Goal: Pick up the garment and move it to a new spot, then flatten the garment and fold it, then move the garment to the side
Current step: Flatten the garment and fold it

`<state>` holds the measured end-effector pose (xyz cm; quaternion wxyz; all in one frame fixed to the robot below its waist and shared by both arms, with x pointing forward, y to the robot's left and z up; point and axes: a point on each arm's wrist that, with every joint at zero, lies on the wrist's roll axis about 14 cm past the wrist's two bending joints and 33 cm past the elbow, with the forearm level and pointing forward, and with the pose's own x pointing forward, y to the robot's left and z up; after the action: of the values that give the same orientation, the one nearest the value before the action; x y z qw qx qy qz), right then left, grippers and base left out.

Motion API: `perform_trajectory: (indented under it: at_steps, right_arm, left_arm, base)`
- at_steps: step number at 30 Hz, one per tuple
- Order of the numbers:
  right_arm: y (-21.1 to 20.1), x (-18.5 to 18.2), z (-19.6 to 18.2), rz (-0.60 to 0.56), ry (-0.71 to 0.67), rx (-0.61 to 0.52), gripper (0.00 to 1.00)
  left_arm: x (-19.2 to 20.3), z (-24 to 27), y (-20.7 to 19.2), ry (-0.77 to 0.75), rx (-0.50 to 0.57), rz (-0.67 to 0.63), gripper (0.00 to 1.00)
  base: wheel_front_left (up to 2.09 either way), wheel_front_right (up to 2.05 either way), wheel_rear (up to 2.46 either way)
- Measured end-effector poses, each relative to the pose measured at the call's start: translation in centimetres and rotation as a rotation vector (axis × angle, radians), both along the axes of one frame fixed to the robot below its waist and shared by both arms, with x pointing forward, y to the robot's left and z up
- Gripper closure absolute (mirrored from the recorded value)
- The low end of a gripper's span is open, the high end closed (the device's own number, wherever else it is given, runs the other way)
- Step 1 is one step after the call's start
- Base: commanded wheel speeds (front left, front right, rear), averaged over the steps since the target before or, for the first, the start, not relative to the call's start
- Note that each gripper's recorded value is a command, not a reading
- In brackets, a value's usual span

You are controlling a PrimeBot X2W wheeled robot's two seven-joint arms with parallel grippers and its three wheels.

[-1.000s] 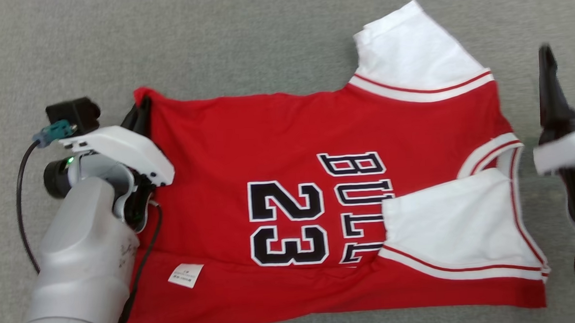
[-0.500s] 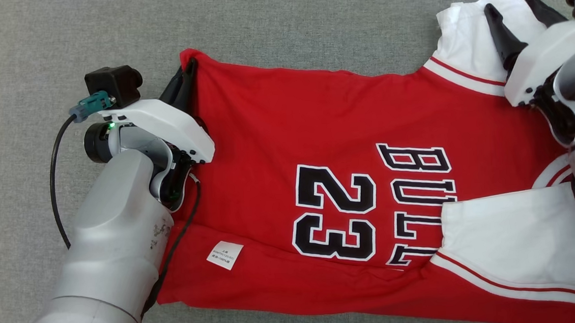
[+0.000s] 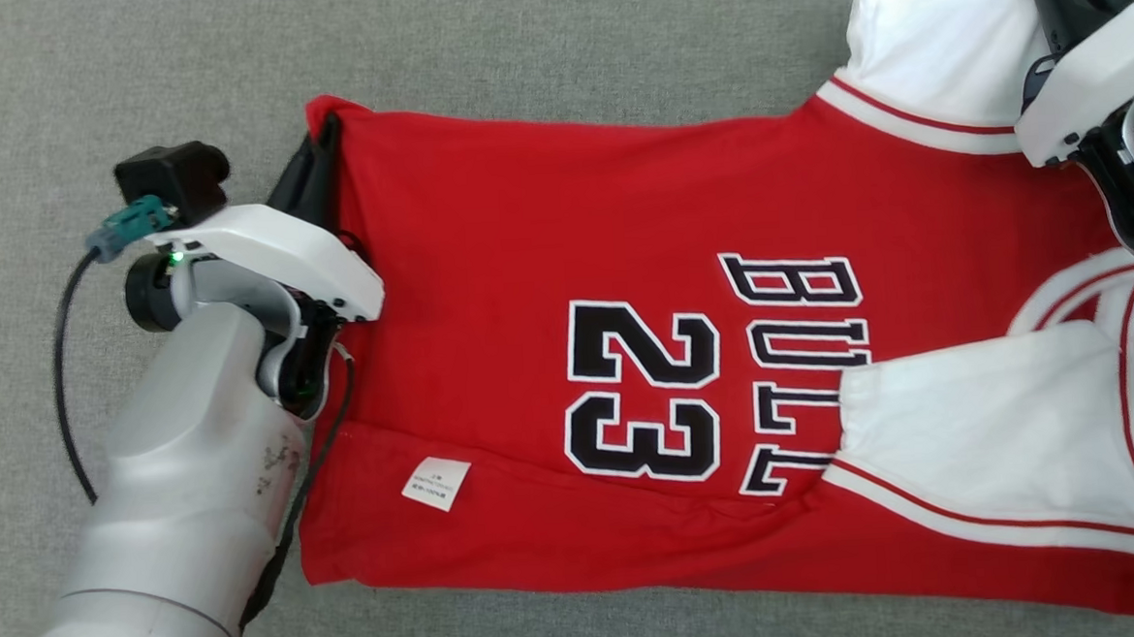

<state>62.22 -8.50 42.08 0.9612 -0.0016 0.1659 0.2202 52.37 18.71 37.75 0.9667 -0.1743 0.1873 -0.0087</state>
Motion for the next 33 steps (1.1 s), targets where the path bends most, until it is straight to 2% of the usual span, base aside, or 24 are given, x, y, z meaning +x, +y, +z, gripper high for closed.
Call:
perform_trajectory:
  at_steps: [7, 13, 18, 23, 32, 33]
  right_arm:
    - [-1.2, -1.8, 2.4, -0.005, -0.096, 0.046, 1.00]
    - [-2.3, -5.5, 3.3, -0.036, -0.146, 0.158, 1.00]
    - [-2.7, -10.0, 2.0, -0.065, -0.123, 0.229, 1.00]
    - [-3.6, -13.9, 0.5, -0.140, -0.082, 0.300, 1.00]
    - [-3.9, -19.0, -1.9, -0.238, -0.002, 0.373, 1.00]
    - [-4.0, -19.5, -2.1, -0.250, 0.009, 0.380, 0.83]
  left_arm:
    - [0.1, 2.0, 0.7, -0.068, 0.000, 0.002, 1.00]
    - [-1.5, 3.4, 0.8, -0.138, -0.036, 0.017, 1.00]
    - [-4.5, 2.6, 0.7, -0.131, -0.054, 0.038, 1.00]
    - [-7.8, 1.3, 0.3, -0.090, -0.066, 0.056, 1.00]
    - [-11.2, -0.4, -0.2, 0.010, -0.080, 0.053, 1.00]
    - [-11.5, -0.6, -0.3, 0.021, -0.083, 0.049, 1.00]
  base:
    - [0.00, 0.00, 0.00]
    - [0.00, 0.00, 0.00]
    - [0.00, 0.00, 0.00]
    - [0.00, 0.00, 0.00]
    - [0.00, 0.00, 0.00]
    - [0.00, 0.00, 0.00]
